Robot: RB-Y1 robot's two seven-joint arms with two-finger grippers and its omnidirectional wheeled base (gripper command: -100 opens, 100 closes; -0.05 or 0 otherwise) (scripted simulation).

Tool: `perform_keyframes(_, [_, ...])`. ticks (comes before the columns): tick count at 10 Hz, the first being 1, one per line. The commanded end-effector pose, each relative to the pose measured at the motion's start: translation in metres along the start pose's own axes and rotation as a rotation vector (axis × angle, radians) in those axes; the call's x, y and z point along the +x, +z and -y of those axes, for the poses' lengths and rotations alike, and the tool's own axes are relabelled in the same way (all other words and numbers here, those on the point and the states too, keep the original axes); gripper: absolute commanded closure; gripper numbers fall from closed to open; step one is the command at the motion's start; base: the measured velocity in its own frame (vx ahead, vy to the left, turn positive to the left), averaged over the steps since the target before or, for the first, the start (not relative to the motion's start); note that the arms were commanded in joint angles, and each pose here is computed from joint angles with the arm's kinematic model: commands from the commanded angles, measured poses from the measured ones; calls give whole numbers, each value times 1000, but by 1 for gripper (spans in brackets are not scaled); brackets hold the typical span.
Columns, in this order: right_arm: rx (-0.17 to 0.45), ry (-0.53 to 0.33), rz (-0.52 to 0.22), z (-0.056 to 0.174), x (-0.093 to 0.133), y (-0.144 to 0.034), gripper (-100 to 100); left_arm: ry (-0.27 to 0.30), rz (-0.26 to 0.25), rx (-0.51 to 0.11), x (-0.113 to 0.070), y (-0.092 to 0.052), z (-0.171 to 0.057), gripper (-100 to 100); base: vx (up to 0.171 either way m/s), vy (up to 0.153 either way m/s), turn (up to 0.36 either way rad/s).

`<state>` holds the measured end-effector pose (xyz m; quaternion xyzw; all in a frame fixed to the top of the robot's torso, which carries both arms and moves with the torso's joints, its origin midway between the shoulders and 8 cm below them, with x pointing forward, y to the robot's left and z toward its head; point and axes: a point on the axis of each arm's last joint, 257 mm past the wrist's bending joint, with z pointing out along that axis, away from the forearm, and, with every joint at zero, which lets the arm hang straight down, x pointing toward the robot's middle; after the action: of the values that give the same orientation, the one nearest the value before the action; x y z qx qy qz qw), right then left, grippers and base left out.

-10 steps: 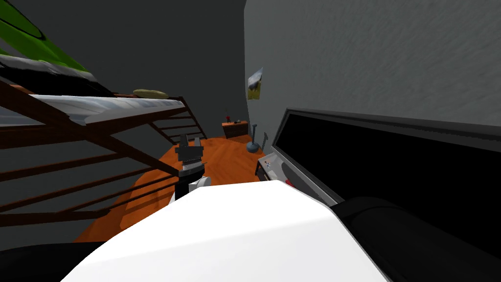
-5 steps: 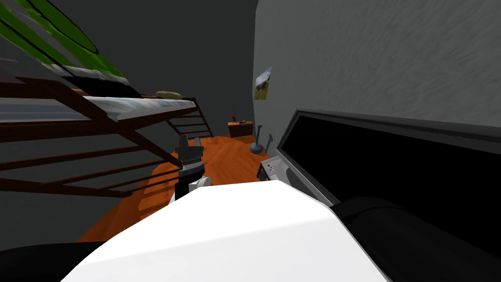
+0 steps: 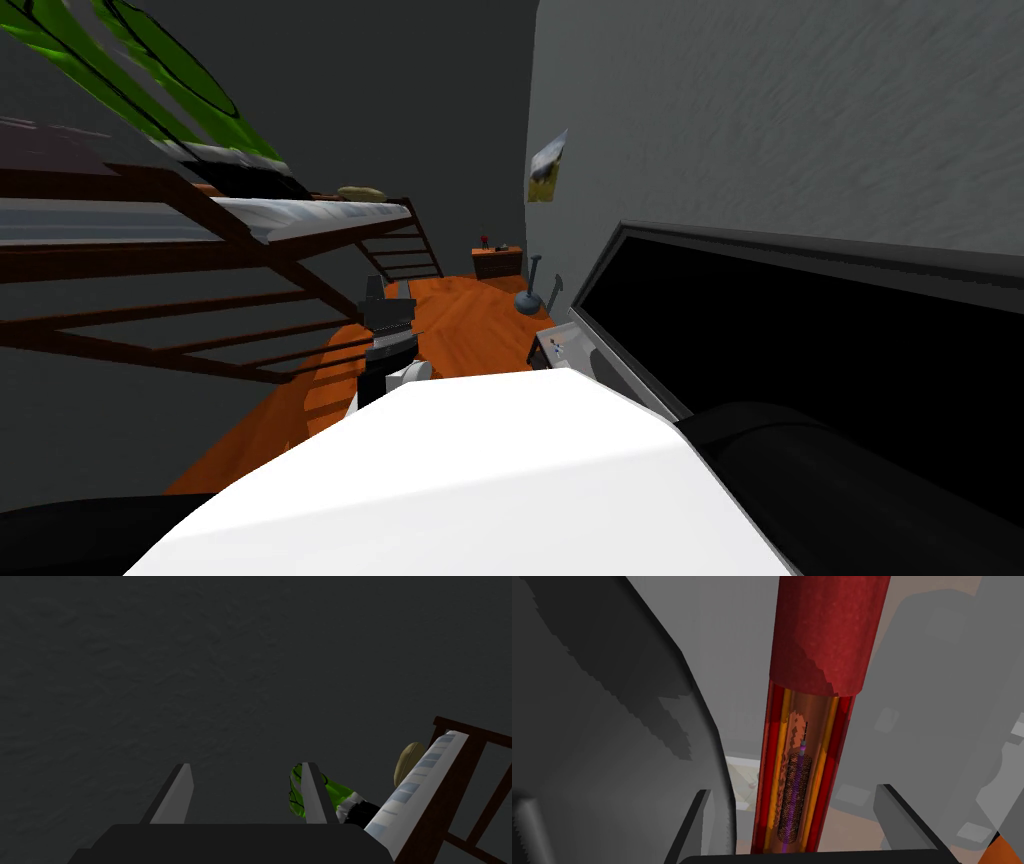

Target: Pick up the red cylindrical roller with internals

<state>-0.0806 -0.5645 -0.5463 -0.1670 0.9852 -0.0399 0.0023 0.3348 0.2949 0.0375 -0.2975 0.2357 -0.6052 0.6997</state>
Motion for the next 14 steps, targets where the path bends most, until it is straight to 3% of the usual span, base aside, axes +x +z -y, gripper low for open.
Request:
perform_keyframes(1, [-9, 12, -21, -2, 14, 1, -100, 0, 0, 0, 0, 0, 0, 0, -72, -1, 163])
perform_keyframes(3, [-10, 56, -8, -2, 10, 1, -100, 0, 0, 0, 0, 0, 0, 0, -18, 6, -30])
perform_keyframes(4, [-45, 37, -39, -18, 25, 7, -100, 0, 0, 0, 0, 0, 0, 0, -43, 18, 298])
perform_keyframes(7, [-34, 111, -28, -13, 25, 6, -100, 0, 0, 0, 0, 0, 0, 0, -37, 6, 36])
perform_keyframes(8, [-68, 85, -54, -28, 37, 11, -100, 0, 0, 0, 0, 0, 0, 0, -38, 10, 335])
perform_keyframes(11, [-52, 163, -43, -22, 38, 10, -100, 0, 0, 0, 0, 0, 0, 0, -37, 7, 23])
perform_keyframes(12, [-82, 136, -66, -36, 49, 14, -100, 0, 0, 0, 0, 0, 0, 0, -54, 9, 299])
perform_keyframes(14, [-65, 188, -61, -29, 51, 13, -100, 0, 0, 0, 0, 0, 0, 0, -44, 13, 70])
